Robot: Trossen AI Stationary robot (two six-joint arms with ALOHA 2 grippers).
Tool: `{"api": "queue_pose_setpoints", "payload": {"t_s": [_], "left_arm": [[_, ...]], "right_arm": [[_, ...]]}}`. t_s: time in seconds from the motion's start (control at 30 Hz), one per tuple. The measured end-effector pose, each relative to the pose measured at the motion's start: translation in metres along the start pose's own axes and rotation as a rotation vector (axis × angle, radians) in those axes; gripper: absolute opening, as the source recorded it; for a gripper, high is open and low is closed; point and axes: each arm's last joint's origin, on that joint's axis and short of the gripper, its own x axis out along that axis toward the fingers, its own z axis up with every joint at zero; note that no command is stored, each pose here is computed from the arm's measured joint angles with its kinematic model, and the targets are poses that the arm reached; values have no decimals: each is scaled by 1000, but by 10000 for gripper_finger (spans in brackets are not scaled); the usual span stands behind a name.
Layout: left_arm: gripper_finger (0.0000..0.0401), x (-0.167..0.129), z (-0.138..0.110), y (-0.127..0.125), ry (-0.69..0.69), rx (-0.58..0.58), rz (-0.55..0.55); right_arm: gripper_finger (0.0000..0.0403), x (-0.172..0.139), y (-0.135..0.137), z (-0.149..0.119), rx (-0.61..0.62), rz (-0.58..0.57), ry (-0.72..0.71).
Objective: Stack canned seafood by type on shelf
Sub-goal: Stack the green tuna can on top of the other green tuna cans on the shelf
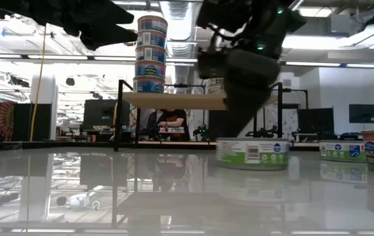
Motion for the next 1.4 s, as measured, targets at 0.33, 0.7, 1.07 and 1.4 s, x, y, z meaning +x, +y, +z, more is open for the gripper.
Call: {"api": "queue_pose_setpoints", "payload": {"t_s": [0.33, 0.7, 1.07, 1.4], "left_arm": [[288, 31, -11, -9, 185, -71, -63], [288, 137, -12, -32, 374, -120, -10], [288, 215, -30, -12, 546, -460, 16], [200, 250, -37, -18, 689, -442, 110]], "right_arm": [[260, -68, -12, -35, 99, -121, -197], [260, -88, -8, -87, 166, -168, -241], [260, -105, 5, -129, 21, -252, -305], [260, -104, 14, -155, -17, -193, -373]]}}
